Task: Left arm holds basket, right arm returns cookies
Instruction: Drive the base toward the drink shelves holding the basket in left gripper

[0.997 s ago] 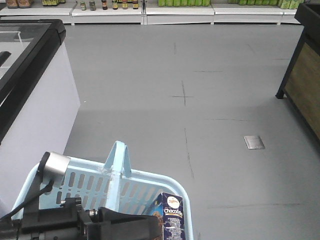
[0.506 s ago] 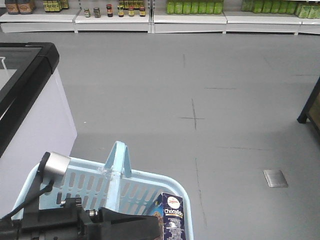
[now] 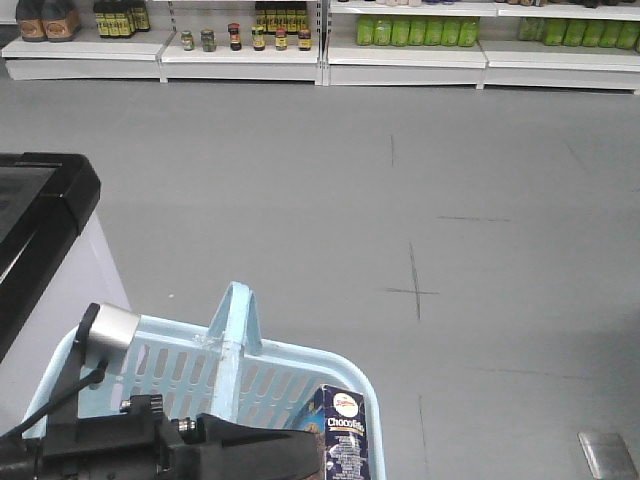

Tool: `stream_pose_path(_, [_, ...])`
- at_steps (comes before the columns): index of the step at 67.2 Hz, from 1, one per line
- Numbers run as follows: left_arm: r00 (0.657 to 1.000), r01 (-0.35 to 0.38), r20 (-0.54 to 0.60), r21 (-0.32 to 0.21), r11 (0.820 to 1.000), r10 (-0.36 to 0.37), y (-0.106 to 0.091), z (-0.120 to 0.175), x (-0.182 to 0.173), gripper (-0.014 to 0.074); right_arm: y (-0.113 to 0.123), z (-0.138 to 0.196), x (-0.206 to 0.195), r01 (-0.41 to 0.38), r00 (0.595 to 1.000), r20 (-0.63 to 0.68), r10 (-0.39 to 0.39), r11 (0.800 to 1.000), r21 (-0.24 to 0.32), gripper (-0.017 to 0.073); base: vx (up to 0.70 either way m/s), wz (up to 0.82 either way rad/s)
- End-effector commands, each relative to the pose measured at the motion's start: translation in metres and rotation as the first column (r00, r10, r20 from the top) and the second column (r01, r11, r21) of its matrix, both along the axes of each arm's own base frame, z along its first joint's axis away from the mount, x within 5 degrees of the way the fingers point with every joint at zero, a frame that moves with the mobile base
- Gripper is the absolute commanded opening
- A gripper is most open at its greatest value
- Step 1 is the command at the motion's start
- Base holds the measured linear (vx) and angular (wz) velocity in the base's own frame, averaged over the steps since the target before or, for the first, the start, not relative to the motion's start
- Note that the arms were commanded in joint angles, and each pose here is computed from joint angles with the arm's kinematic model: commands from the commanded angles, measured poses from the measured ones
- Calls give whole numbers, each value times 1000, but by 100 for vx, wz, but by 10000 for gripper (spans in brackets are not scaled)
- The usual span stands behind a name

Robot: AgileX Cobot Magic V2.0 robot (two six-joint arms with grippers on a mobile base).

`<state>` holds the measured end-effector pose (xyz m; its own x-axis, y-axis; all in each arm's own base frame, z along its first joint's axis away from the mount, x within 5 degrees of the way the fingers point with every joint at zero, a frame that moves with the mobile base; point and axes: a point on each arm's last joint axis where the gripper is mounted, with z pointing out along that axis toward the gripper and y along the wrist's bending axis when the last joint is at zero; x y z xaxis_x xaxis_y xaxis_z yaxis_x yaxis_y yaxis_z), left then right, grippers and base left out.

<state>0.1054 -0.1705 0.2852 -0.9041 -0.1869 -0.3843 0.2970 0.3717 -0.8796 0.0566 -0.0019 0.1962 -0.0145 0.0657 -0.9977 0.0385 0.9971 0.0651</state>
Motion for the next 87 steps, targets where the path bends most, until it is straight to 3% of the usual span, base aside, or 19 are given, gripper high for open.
stream_pose_path(1, [1000, 13, -6, -88, 996, -13, -1, 17, -3, -6, -1, 6, 0, 12, 997, 72, -11, 1000, -14, -8, 59, 1])
stream_pose_path(87, [1000, 13, -6, -87, 996, -13, -1, 17, -3, -6, -1, 6, 0, 12, 997, 72, -11, 1000, -14, -8, 59, -3])
